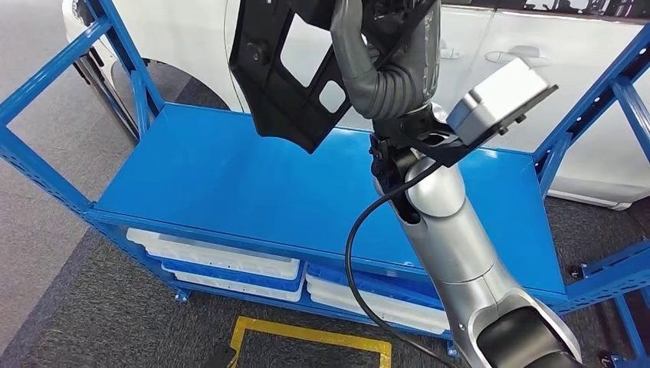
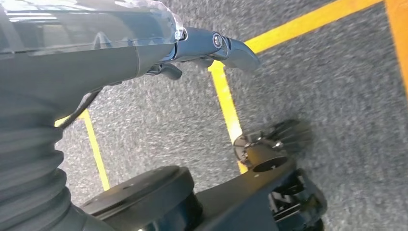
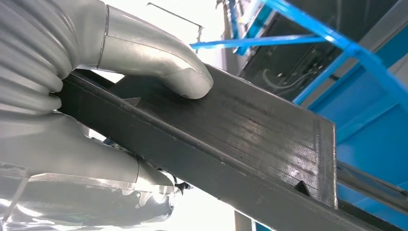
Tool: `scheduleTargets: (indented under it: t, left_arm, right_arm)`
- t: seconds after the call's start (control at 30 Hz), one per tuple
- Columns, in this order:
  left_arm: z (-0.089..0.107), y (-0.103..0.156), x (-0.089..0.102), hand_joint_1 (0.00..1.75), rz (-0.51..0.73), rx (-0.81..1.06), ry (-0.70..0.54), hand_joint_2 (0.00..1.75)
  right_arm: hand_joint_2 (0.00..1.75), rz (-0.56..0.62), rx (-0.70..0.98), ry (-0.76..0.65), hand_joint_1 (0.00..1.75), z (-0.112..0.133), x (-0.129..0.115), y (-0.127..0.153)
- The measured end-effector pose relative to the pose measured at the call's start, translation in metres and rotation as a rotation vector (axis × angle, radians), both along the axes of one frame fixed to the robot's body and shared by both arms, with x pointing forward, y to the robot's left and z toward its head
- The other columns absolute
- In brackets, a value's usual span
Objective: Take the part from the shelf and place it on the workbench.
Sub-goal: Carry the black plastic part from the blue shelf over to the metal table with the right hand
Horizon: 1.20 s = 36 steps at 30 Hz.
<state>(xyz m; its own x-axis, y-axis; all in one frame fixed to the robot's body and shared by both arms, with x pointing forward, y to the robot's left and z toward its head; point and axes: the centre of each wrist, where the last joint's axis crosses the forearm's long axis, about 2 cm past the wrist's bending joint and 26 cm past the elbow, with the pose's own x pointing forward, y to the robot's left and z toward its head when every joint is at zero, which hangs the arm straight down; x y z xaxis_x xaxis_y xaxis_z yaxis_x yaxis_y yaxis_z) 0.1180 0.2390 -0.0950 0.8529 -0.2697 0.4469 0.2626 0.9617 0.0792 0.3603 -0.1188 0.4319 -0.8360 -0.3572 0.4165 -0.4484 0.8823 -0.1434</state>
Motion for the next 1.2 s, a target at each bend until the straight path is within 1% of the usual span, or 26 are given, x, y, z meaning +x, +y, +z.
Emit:
scheduleTargets:
  t: [0.43, 1.2]
  left_arm:
    - [0.000, -0.002, -0.001, 0.00, 0.010, -0.008, 0.000, 1.75]
    - [0.001, -0.003, 0.003, 0.00, 0.018, -0.013, -0.009, 1.75]
  right_arm:
    - [1.75, -0.026, -0.002, 0.004, 1.69, 0.000, 0.003, 0.002]
    - [1.75, -0.075, -0.038, 0.021, 1.69, -0.015, 0.006, 0.003]
